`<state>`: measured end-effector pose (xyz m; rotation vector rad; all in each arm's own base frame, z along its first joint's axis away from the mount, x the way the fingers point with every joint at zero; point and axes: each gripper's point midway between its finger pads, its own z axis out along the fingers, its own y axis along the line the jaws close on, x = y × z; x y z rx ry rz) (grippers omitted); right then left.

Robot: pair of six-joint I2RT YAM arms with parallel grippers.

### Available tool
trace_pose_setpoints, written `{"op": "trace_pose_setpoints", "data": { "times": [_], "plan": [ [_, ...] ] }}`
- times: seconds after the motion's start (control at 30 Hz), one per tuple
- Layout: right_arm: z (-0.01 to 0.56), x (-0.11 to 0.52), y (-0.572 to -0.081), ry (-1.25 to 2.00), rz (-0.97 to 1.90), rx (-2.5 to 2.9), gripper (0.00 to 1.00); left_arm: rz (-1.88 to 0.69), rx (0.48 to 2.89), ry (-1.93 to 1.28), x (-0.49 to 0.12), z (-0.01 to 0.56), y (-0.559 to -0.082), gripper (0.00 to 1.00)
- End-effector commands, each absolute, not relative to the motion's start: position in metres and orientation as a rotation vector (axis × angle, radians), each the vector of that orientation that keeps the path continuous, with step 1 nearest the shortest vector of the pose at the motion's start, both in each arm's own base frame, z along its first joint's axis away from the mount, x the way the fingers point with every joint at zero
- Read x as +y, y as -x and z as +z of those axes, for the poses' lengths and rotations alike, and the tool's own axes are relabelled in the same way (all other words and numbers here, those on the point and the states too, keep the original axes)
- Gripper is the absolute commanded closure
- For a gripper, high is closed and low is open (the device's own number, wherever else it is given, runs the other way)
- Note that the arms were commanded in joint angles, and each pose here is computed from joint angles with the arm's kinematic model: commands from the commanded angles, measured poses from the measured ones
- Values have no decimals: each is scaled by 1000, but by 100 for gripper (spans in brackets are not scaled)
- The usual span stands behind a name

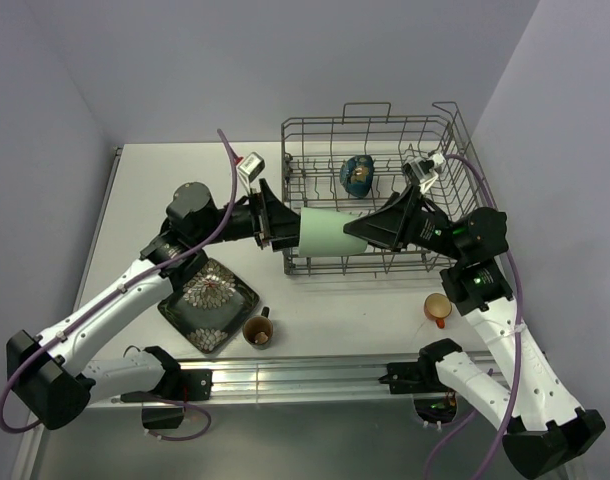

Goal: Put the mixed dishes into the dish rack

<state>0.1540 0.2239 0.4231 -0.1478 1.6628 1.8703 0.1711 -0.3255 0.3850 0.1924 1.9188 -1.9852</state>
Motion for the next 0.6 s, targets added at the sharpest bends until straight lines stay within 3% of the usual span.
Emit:
{"op": "trace_pose_setpoints", "data": {
  "times": [0.0, 0.03, 0.23, 0.57],
  "plan": [
    [442, 221, -141, 235, 1850, 1584, 100, -1973, 1853, -234, -324, 402, -172, 5],
    [442, 221, -142, 229, 1841, 1587, 100, -1957, 1861, -220, -323, 400, -174, 1],
    [429, 210, -158, 180, 1708, 1663, 100, -1774, 1885, -64, -289, 387, -195, 1],
    [385, 157, -222, -52, 1190, 1933, 100, -1036, 2101, 426, -192, 327, -239, 1]
  ]
}}
